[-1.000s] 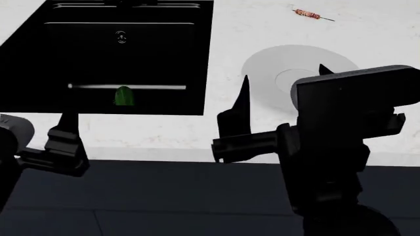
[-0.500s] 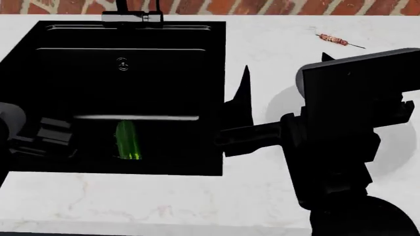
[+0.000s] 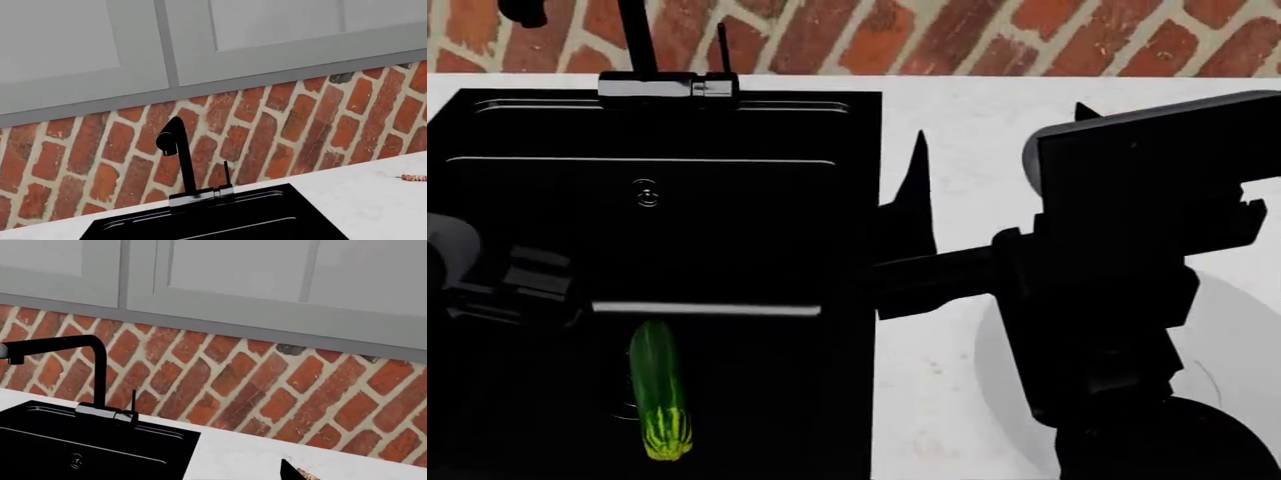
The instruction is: Pick the zucchini from the sink and place it on the plate located on the counter
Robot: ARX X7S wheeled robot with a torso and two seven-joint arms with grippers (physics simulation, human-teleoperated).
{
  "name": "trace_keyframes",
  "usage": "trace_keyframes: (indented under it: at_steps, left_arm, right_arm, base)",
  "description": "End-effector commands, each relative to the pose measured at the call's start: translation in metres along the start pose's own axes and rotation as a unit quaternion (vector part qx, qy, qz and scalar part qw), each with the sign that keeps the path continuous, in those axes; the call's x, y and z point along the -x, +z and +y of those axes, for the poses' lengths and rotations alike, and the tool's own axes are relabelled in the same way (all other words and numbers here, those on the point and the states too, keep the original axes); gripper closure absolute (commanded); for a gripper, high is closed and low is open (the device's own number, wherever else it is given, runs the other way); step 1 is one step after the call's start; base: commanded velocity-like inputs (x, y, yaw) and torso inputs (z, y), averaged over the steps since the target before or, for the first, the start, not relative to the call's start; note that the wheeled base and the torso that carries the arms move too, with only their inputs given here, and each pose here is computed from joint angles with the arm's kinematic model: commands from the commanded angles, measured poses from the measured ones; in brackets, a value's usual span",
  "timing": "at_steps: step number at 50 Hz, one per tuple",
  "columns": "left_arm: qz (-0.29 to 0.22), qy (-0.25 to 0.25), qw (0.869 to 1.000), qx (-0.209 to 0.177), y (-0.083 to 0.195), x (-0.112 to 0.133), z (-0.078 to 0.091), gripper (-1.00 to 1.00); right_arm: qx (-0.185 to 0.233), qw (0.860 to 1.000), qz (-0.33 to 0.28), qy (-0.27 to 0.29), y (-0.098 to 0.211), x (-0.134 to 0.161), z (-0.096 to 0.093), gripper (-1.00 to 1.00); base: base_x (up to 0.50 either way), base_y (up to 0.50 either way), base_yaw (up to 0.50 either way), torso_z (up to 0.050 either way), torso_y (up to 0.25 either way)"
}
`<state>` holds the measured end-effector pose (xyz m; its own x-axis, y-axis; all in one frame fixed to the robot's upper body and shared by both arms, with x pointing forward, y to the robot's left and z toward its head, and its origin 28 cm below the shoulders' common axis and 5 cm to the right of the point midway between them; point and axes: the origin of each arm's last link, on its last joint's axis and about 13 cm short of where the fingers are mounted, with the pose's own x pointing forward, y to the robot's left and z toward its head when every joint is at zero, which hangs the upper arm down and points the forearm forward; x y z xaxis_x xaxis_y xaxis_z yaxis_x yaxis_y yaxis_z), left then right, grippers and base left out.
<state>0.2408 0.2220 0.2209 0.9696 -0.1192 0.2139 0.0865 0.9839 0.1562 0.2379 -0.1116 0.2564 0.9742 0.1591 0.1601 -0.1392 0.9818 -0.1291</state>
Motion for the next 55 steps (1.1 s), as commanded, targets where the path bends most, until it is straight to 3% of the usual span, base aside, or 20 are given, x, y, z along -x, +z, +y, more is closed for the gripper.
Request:
trace_keyframes:
  at_steps: [1, 7, 23, 31, 39, 43, 44, 50, 55]
  left_arm:
    - [0.009, 0.002, 1.000, -0.013, -0.004, 0.000, 0.001, -1.00]
    - [0.009, 0.003, 1.000, -0.017, -0.003, 0.002, 0.001, -1.00]
    - [0.013, 0.000, 1.000, -0.017, -0.004, 0.001, 0.001, -1.00]
    - [0.003, 0.014, 1.000, -0.016, 0.001, 0.004, 0.000, -1.00]
    - [0.077, -0.008, 0.997, -0.001, -0.005, -0.009, 0.004, -1.00]
    - [0.113, -0.019, 0.993, -0.025, -0.004, -0.021, 0.006, -1.00]
    - [0.132, -0.045, 0.990, -0.023, -0.005, -0.026, 0.005, -1.00]
    - [0.197, -0.077, 0.976, 0.042, -0.007, -0.055, 0.007, -1.00]
    - [0.231, -0.062, 0.965, 0.105, -0.022, -0.076, 0.009, -1.00]
  right_arm:
    - [0.004, 1.000, -0.001, 0.003, 0.002, 0.001, 0.001, -1.00]
    - [0.007, 1.000, -0.003, 0.003, 0.004, 0.002, 0.002, -1.00]
    - [0.010, 1.000, -0.004, 0.005, 0.007, 0.003, 0.002, -1.00]
    - [0.008, 1.000, -0.005, 0.002, 0.009, 0.003, 0.001, -1.00]
    - [0.014, 1.000, 0.001, 0.001, 0.012, 0.000, 0.000, -1.00]
    - [0.012, 1.000, -0.001, 0.000, 0.015, 0.001, -0.002, -1.00]
    - [0.015, 1.000, -0.002, 0.000, 0.015, 0.001, -0.002, -1.00]
    - [0.018, 1.000, -0.005, -0.004, 0.018, 0.002, -0.004, -1.00]
    - [0.019, 1.000, -0.005, -0.004, 0.019, 0.002, -0.004, -1.00]
  base:
    - [0.00, 0.00, 0.00, 0.000, 0.000]
    - [0.00, 0.00, 0.00, 0.000, -0.042]
    - [0.00, 0.00, 0.00, 0.000, -0.240]
    - [0.00, 0.00, 0.00, 0.000, 0.000]
    - [0.00, 0.00, 0.00, 0.000, 0.000]
    - [0.00, 0.00, 0.00, 0.000, 0.000]
    - [0.00, 0.00, 0.00, 0.000, 0.000]
    - [0.00, 0.00, 0.00, 0.000, 0.000]
    - [0.00, 0.00, 0.00, 0.000, 0.000]
